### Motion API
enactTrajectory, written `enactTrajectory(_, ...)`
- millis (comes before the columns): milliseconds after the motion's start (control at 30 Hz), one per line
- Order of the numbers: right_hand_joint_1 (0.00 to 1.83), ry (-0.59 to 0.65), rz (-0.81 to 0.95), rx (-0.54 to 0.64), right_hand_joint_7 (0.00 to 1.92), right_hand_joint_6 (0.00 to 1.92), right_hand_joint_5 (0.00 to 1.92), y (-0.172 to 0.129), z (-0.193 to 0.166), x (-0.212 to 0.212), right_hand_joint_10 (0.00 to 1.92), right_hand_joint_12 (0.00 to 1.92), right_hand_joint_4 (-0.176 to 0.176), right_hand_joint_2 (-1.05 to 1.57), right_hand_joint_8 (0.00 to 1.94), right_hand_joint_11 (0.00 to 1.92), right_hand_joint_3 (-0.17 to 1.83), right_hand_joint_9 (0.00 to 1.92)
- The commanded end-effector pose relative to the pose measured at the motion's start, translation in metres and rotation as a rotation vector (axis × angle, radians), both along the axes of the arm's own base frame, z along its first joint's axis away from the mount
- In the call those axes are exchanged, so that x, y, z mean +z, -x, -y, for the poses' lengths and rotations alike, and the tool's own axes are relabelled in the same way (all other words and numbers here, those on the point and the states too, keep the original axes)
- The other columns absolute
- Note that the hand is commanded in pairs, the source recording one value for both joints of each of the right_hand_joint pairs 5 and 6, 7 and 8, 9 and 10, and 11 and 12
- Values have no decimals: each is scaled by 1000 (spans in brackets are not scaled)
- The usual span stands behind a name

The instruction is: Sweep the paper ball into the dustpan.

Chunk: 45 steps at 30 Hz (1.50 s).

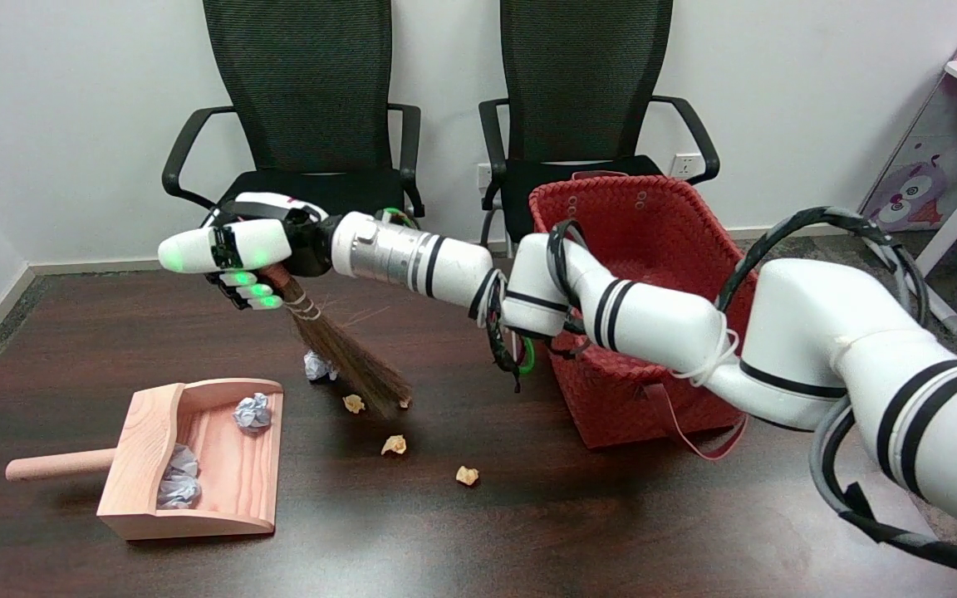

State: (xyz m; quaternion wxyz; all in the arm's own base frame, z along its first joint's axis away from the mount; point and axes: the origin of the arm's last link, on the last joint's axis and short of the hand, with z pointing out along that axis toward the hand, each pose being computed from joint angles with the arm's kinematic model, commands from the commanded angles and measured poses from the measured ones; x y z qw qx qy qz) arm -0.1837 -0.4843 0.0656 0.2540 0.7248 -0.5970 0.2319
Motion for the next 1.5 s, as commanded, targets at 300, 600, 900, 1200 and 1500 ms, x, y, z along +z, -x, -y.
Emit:
enactTrajectory(300, 728, 152, 172, -42, 1920, 1920, 1920, -60, 43, 52, 1920, 1920, 8, 397, 1920, 1920, 1028, 1920)
enactTrajectory(600, 733, 209, -27, 22, 1920, 1920, 1920, -54, 62, 53, 1920, 1920, 7, 302, 1920, 1920, 1078, 1920)
enactTrajectory(900, 685, 204, -246, 138, 1920, 1920, 1920, -39, 63, 27, 1920, 1920, 4, 325, 1920, 1920, 1082, 1920)
enactTrajectory(1200, 671, 80, -364, 320, 1920, 1920, 1920, -40, 41, -28, 1920, 1920, 4, 331, 1920, 1920, 1044, 1920)
enactTrajectory(1500, 671, -11, -279, 283, 1920, 1920, 1920, -26, 18, -55, 1920, 1920, 4, 284, 1920, 1920, 1067, 1920)
